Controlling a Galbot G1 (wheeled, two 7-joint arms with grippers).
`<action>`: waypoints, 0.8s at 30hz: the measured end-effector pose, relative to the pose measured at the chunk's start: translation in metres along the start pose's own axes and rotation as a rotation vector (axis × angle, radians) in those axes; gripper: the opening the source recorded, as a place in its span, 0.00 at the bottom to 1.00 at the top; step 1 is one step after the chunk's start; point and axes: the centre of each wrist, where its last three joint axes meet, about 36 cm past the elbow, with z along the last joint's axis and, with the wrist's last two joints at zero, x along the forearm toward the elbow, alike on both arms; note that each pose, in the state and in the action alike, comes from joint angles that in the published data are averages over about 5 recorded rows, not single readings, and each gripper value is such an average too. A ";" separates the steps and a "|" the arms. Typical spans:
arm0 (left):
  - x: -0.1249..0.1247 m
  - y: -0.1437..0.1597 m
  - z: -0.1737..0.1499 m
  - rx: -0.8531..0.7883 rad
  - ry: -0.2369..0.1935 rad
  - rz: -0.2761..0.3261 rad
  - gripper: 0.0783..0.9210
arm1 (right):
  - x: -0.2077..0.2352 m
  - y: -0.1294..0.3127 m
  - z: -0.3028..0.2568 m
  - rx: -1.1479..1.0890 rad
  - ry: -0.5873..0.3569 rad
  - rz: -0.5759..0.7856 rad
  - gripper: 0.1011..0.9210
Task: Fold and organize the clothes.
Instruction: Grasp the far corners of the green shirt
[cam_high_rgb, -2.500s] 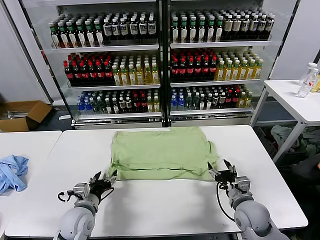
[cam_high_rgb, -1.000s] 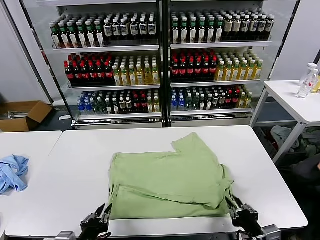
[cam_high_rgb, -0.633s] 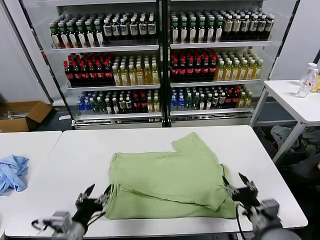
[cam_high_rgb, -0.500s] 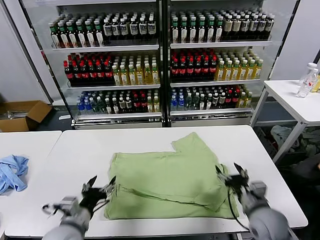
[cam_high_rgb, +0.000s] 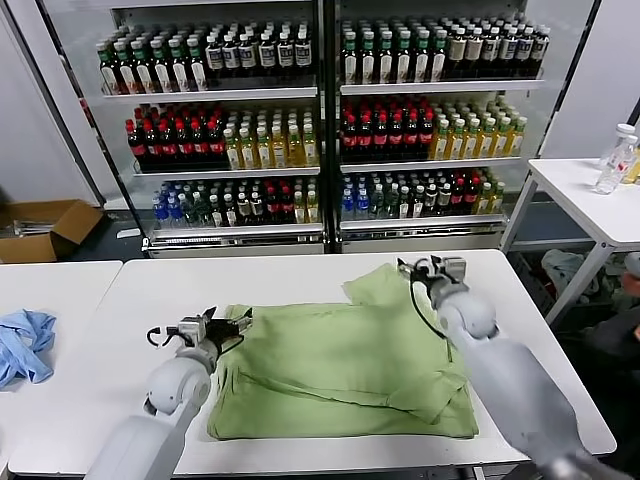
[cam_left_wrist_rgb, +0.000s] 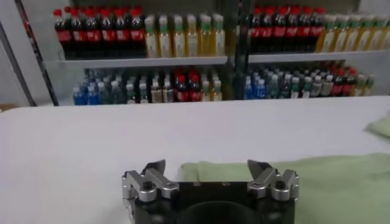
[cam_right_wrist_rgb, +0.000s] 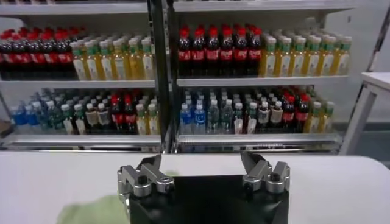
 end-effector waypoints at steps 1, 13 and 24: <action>-0.002 0.001 0.000 -0.001 0.008 -0.003 0.88 | -0.004 0.002 0.003 0.002 0.015 -0.002 0.88; -0.012 0.005 0.009 0.011 0.067 0.006 0.64 | -0.029 0.016 0.029 0.017 0.112 -0.027 0.69; -0.008 0.003 0.021 0.036 0.081 0.058 0.27 | -0.032 0.015 0.043 0.021 0.126 -0.051 0.31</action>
